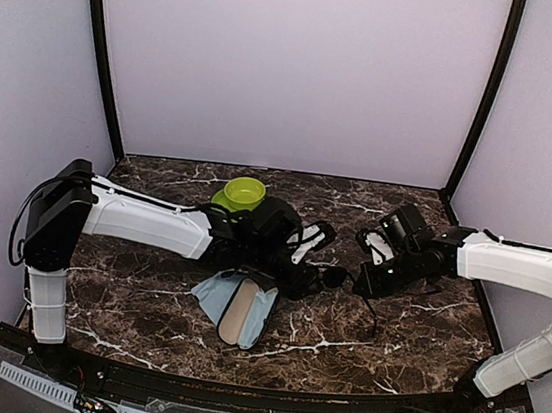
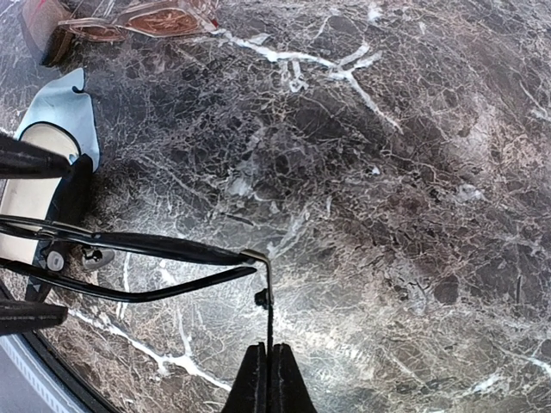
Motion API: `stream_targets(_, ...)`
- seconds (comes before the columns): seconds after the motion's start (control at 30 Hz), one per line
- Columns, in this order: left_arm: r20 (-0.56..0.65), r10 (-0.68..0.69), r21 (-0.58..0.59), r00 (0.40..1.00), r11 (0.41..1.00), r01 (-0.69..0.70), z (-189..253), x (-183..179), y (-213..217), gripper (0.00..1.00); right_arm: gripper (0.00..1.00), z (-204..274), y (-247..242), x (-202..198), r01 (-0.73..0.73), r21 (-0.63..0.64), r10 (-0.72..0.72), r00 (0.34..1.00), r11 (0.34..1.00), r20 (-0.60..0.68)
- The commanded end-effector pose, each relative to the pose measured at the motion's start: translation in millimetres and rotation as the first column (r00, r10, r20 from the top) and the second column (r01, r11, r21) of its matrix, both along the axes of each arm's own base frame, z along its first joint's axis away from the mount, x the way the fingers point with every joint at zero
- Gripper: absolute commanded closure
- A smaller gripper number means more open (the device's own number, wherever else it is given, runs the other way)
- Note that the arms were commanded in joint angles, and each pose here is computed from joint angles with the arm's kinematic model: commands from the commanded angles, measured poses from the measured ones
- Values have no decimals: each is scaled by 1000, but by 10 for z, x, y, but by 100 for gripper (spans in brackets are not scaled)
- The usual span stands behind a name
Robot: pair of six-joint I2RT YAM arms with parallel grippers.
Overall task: Organize the sunglasses
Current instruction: Close the left temple of the sunglasses on the sunglasses, then pass from the right arm to the left
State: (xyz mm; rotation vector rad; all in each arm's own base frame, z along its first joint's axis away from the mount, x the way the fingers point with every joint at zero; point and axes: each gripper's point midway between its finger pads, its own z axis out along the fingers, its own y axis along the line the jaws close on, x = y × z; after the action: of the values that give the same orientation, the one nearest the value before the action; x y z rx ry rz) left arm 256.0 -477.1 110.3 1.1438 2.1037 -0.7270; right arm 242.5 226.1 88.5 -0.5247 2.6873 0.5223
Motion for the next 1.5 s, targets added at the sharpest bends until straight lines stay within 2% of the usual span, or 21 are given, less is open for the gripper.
stream_targets(0.0, -20, -59, -47, 998, 997, 58, 95, -116, -56, 45, 100, 20, 48, -11, -23, 19, 22, 1000, 1000, 11)
stream_targets(0.13, -30, -63, -47, 998, 997, 61, 106, -128, -50, 55, 100, -7, 43, -21, -28, 13, 28, 1000, 1000, 7)
stream_targets(0.23, -37, -63, -54, 997, 997, 61, 135, -139, -37, 56, 100, -28, 32, -30, -29, 8, 29, 1000, 1000, 3)
stream_targets(0.4, -40, -56, -62, 998, 997, 53, 166, -140, -8, 50, 100, -40, 31, -35, -31, 5, 31, 1000, 1000, 0)
stream_targets(0.5, -37, -68, -55, 997, 996, 66, 168, -153, 21, 42, 100, -52, 24, -45, -32, 0, 32, 999, 999, -6)
stream_targets(0.7, 149, -183, 14, 972, 983, 183, 241, -202, 200, 31, 100, -115, 60, -159, -65, 12, 66, 995, 998, -76)
stream_targets(0.83, 309, -318, 56, 896, 947, 317, 331, -342, 339, 28, 100, -108, 81, -267, -98, 25, 101, 986, 995, -130)
stream_targets(1.03, 480, -501, 98, 720, 846, 523, 440, -686, 443, 24, 100, -146, 34, -395, -131, -5, 127, 970, 991, -209)
stream_targets(1.13, 539, -545, 156, 642, 814, 560, 472, -760, 406, 23, 100, -108, 50, -446, -152, 11, 150, 962, 988, -229)
stream_targets(1.33, 598, -661, 345, 453, 722, 599, 333, -936, 299, 21, 100, -31, 104, -534, -188, 65, 198, 944, 980, -263)
stream_targets(1.47, 628, -654, 384, 423, 732, 562, 325, -873, 303, 20, 100, -59, 87, -572, -202, 60, 211, 937, 978, -278)
